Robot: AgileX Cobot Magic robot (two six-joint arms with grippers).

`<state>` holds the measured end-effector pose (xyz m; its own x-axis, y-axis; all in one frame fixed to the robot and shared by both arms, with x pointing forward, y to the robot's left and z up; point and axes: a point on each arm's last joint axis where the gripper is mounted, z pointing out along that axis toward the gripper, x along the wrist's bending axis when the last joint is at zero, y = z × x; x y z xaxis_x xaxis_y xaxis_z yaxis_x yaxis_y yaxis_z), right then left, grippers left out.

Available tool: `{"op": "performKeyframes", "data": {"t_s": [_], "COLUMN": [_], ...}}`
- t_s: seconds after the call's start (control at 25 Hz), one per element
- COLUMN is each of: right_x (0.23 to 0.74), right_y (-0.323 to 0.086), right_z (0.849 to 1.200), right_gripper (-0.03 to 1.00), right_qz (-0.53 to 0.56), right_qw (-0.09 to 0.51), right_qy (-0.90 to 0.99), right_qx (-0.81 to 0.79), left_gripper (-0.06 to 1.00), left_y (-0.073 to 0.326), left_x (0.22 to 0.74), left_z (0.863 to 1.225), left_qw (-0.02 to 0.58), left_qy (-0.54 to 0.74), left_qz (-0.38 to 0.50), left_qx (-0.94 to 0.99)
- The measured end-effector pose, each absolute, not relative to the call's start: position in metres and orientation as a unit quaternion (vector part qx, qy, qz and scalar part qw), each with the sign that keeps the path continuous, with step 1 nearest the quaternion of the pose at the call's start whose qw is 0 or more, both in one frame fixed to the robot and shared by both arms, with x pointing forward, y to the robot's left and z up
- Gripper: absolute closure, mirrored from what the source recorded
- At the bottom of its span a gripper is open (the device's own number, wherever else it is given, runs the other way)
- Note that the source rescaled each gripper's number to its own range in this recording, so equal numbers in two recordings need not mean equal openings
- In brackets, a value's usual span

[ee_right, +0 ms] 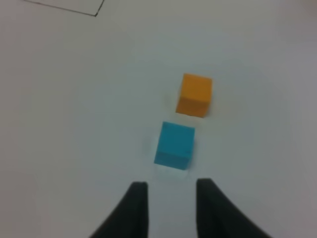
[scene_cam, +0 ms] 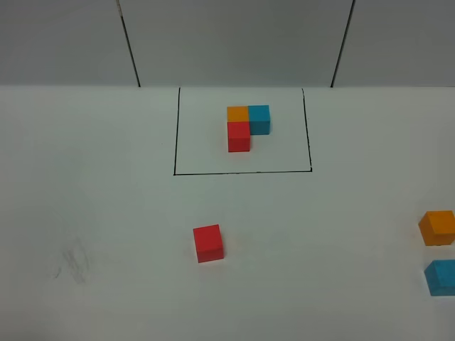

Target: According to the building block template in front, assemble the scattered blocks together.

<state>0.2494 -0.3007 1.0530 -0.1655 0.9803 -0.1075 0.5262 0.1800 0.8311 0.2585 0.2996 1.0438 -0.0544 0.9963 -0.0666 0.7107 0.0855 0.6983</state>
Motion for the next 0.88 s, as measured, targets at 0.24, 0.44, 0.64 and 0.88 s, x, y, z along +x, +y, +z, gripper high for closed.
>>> {"op": "performKeyframes", "data": {"t_s": [0.24, 0.44, 0.64, 0.88], "right_x": [0.253, 0.265, 0.290, 0.335], "right_y": [-0.302, -0.305, -0.302, -0.295], "right_z": [1.065, 1.080, 1.107, 1.118], "right_gripper": [0.14, 0.07, 0.07, 0.06], "right_qz": [0.354, 0.332, 0.315, 0.286], "right_qw": [0.362, 0.364, 0.354, 0.327], "right_qy": [0.658, 0.653, 0.662, 0.681], "right_qx": [0.557, 0.576, 0.581, 0.590], "left_gripper": [0.94, 0.94, 0.94, 0.94], "left_y": [0.300, 0.300, 0.300, 0.300], "left_x": [0.258, 0.258, 0.258, 0.258], "left_z": [1.044, 1.044, 1.044, 1.044], "left_qw": [0.282, 0.282, 0.282, 0.282], "left_qy": [0.680, 0.681, 0.681, 0.681], "left_qz": [0.253, 0.253, 0.253, 0.253], "left_qx": [0.627, 0.627, 0.627, 0.627]}}
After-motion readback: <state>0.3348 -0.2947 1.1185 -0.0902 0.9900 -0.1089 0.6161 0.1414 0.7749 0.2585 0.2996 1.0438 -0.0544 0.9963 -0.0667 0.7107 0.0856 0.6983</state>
